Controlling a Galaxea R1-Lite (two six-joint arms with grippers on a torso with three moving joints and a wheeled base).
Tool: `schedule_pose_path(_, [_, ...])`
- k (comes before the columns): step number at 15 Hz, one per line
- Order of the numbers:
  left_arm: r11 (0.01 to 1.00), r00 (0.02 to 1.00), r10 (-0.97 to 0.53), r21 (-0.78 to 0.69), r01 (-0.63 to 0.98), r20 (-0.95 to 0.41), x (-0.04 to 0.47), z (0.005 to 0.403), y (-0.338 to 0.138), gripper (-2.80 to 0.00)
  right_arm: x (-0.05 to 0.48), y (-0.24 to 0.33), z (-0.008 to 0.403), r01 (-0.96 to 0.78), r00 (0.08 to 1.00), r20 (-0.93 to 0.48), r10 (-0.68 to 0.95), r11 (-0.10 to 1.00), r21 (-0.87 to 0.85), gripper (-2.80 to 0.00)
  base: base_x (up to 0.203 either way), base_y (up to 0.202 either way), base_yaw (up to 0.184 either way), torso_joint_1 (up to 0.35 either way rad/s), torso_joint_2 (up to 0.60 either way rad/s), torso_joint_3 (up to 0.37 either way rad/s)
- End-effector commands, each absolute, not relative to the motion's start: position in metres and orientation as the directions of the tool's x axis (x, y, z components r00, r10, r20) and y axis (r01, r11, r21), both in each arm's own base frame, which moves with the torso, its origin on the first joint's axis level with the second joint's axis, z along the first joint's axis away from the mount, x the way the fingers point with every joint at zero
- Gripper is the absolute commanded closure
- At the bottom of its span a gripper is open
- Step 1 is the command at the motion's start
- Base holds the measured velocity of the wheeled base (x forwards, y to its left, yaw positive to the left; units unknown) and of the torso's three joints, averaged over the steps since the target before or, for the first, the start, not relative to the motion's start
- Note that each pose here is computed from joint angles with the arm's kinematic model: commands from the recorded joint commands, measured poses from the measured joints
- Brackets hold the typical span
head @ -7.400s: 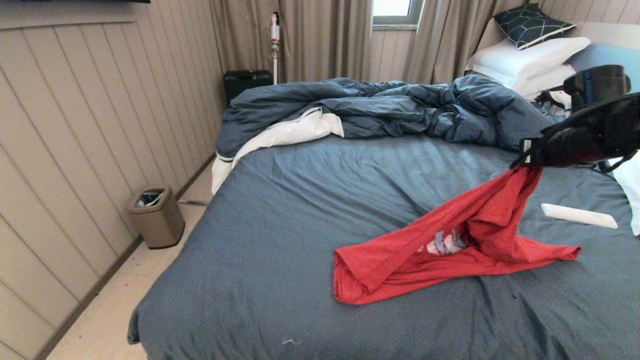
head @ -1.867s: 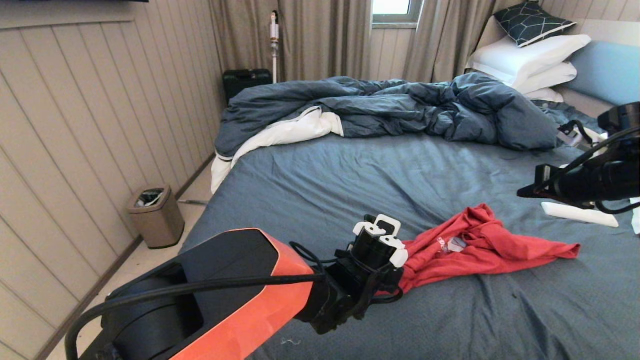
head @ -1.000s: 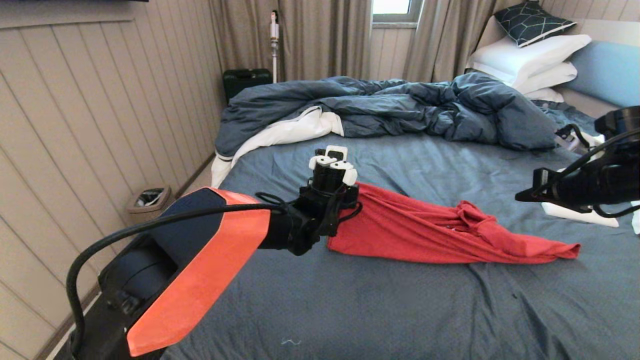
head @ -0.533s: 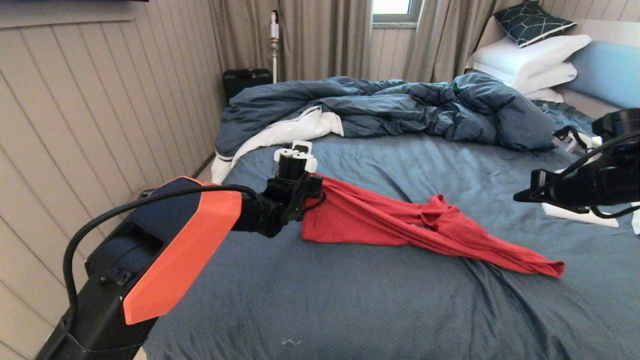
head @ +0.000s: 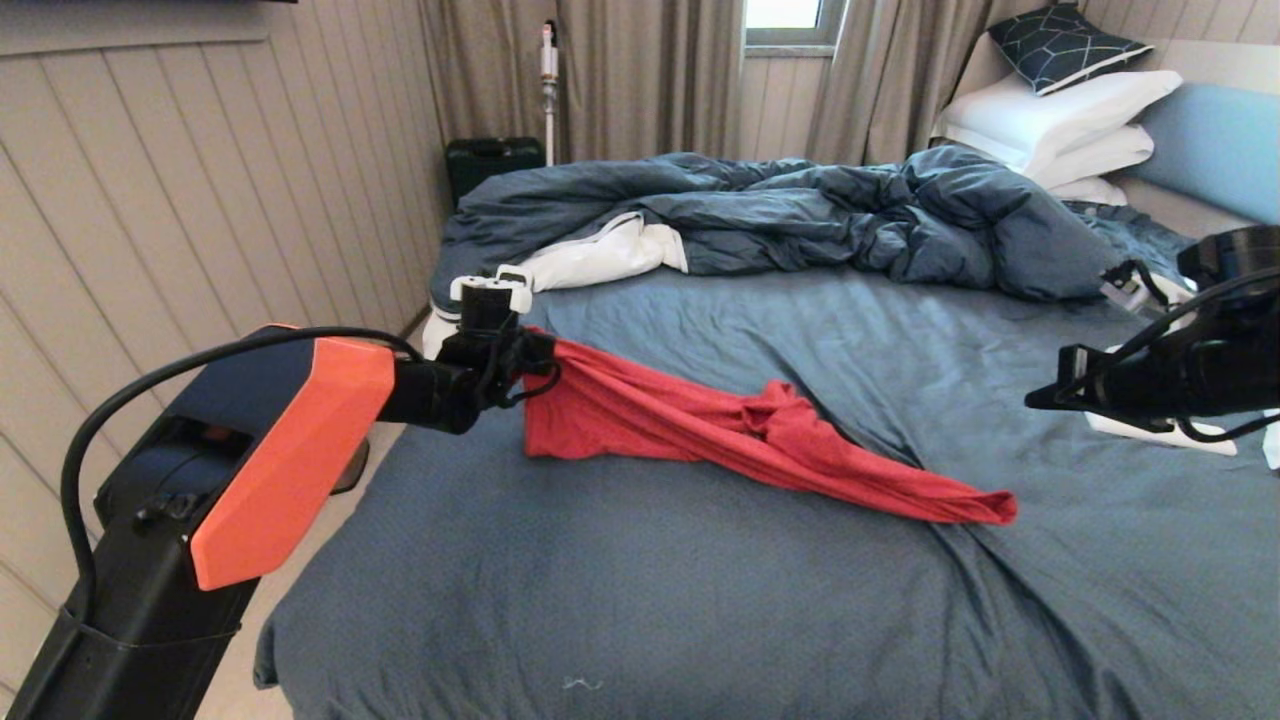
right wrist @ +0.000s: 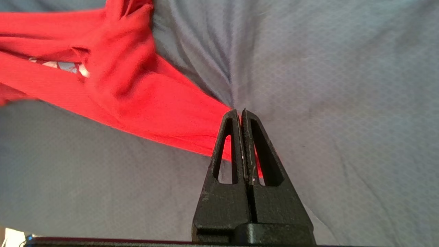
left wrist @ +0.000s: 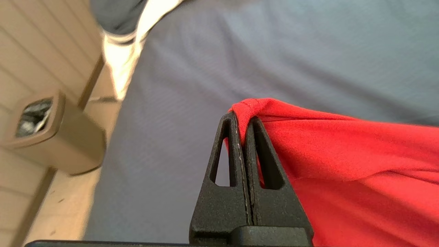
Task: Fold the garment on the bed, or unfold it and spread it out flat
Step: Unford the red T-shirt
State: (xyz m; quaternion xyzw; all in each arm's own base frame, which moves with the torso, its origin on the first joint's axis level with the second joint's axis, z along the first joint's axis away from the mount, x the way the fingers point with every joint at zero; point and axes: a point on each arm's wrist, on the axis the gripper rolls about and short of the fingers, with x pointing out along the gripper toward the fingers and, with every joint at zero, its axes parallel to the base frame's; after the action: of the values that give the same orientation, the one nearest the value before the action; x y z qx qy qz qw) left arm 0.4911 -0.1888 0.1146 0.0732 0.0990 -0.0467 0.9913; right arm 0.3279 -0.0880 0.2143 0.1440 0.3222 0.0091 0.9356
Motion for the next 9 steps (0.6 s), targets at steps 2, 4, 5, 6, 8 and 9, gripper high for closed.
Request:
schedule_pose_path(2, [0.985, 0.974, -0.070, 0.141, 0.102, -0.216, 0.4976, 0.1116, -0.1734, 0.00, 0.3301, -0.0880, 0.2110, 0.075, 0.787, -0.607, 0.115, 0.957, 0.279, 0.00, 0.000, 0.000, 0.000, 0.000, 0.00, 0.000])
schedule_pose_path(4, [0.985, 0.974, -0.072, 0.141, 0.104, -0.214, 0.4959, 0.1145, -0.1741, 0.00, 0.3301, -0.0885, 0.2114, 0.076, 0.787, -0.606, 0.114, 0.957, 0.279, 0.00, 0.000, 0.000, 0.000, 0.000, 0.00, 0.000])
schedule_pose_path(5, [0.984, 0.975, -0.073, 0.144, 0.105, -0.211, 0.4946, 0.1161, -0.1765, 0.00, 0.3301, -0.0883, 0.2114, 0.076, 0.787, -0.606, 0.114, 0.957, 0.279, 0.00, 0.000, 0.000, 0.000, 0.000, 0.00, 0.000])
schedule_pose_path(6, [0.983, 0.975, -0.073, 0.153, 0.106, -0.208, 0.4939, 0.1163, -0.1793, -2.80, 0.3302, -0.0881, 0.2114, 0.076, 0.787, -0.606, 0.115, 0.957, 0.280, 0.00, 0.000, 0.000, 0.000, 0.000, 0.00, 0.000])
schedule_pose_path(8, [0.981, 0.975, -0.078, 0.161, 0.112, -0.208, 0.4925, 0.1170, -0.1816, -2.80, 0.3304, -0.0886, 0.2109, 0.077, 0.787, -0.607, 0.114, 0.957, 0.279, 0.00, 0.000, 0.000, 0.000, 0.000, 0.00, 0.000])
schedule_pose_path(9, [0.980, 0.976, -0.077, 0.164, 0.111, -0.204, 0.4925, 0.1184, -0.1809, -2.80, 0.3304, -0.0886, 0.2109, 0.076, 0.787, -0.606, 0.115, 0.957, 0.280, 0.00, 0.000, 0.000, 0.000, 0.000, 0.00, 0.000])
